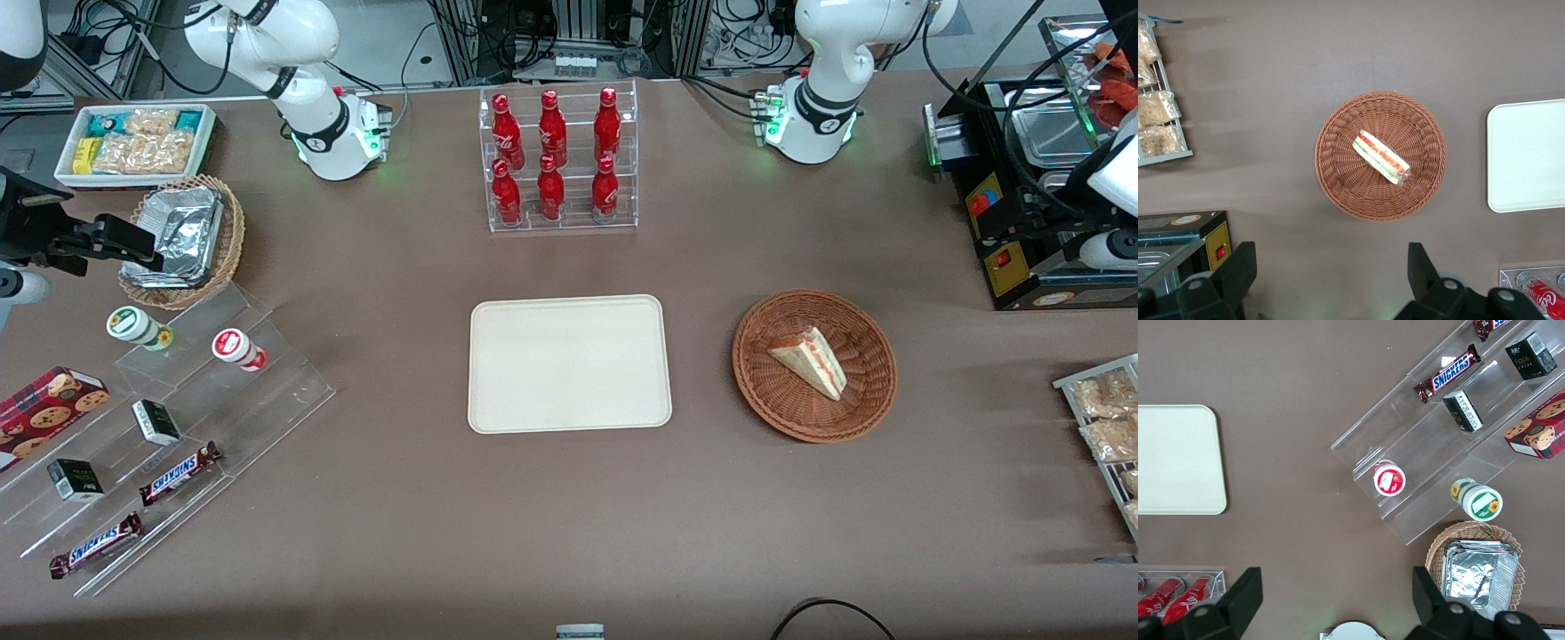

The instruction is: Place sandwich from basket to tray

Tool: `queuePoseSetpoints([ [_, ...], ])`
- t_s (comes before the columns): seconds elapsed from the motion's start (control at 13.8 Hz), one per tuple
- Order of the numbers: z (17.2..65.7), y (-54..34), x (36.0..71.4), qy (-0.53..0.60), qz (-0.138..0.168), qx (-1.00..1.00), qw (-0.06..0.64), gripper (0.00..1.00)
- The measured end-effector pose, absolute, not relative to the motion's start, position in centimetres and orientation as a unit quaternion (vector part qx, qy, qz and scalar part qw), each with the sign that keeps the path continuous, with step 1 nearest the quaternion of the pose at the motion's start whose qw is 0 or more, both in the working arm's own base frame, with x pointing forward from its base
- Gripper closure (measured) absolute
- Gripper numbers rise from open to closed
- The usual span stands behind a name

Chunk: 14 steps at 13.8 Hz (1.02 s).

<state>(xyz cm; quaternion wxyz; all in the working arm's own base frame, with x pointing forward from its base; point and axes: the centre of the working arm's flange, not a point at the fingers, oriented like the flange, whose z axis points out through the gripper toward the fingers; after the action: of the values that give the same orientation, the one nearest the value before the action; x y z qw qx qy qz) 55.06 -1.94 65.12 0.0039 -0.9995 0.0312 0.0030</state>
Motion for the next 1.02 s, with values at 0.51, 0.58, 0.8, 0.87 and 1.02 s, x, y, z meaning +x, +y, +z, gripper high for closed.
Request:
queuePoseSetpoints([
  [0.51,61.7,-2.0,55.6,0.026,0.03,-0.999,0.004,0.0],
  [0.58,59.9,-2.3,56.1,0.011,0.031,-0.999,0.005,0.0],
  [0.8,53.1,-4.5,56.9,-0.053,0.026,-0.998,0.006,0.0],
  [0.87,50.8,-5.8,56.7,-0.082,0.024,-0.996,0.007,0.0],
  [1.02,46.9,-7.8,56.3,-0.136,0.012,-0.991,0.006,0.0],
])
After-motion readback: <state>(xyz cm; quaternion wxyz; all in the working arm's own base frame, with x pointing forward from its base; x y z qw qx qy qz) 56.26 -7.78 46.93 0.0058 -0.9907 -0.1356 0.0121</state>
